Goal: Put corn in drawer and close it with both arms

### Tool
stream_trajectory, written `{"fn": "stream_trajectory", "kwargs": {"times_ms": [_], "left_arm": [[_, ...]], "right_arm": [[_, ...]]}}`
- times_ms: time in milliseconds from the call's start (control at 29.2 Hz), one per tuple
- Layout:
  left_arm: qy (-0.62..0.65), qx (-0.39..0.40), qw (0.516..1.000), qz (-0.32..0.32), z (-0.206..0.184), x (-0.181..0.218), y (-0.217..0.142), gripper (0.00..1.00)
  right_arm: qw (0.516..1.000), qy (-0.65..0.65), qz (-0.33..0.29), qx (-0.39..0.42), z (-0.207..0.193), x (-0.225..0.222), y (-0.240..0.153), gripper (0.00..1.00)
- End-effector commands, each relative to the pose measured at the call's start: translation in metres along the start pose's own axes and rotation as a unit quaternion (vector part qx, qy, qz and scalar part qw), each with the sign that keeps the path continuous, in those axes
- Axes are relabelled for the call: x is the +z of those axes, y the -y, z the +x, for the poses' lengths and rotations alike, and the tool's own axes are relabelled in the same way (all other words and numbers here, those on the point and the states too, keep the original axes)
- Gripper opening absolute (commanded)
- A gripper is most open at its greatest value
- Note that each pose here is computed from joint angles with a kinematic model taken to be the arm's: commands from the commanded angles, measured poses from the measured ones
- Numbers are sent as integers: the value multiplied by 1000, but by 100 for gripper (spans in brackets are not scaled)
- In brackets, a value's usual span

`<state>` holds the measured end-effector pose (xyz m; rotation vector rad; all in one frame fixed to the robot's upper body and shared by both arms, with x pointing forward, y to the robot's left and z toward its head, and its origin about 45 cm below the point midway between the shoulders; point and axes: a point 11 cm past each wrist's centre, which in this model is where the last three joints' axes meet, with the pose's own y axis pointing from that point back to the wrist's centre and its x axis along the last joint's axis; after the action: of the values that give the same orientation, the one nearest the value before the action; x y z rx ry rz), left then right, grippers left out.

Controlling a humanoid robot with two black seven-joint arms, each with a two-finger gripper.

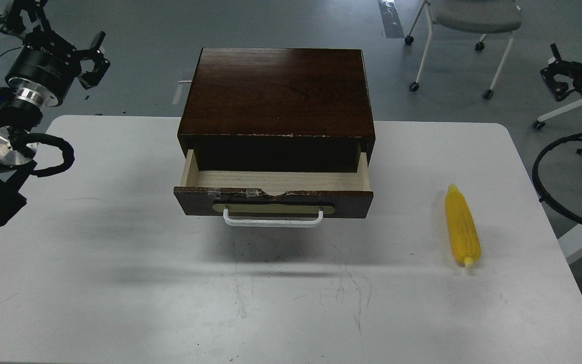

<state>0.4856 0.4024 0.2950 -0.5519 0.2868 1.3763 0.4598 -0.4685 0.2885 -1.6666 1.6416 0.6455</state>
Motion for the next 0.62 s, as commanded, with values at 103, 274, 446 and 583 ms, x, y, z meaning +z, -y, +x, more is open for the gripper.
{"fn": "stream_trajectory", "kwargs": {"times_ms": [103, 274, 446, 583], "left_arm": [[4, 9, 1000, 6, 9, -3, -7, 98], [12, 28, 1000, 1, 22, 0, -13, 98], [18, 48, 999, 3, 38, 0, -23, 98], [21, 63, 998, 2, 51, 3, -34, 98]], "right_arm": [[1000, -4, 1, 0, 0, -3, 0, 100], [997, -73, -27, 1, -1, -17, -1, 100], [981, -184, -52, -1, -12, -58, 0, 100], [958, -276, -80, -13, -27, -86, -4, 100]]}}
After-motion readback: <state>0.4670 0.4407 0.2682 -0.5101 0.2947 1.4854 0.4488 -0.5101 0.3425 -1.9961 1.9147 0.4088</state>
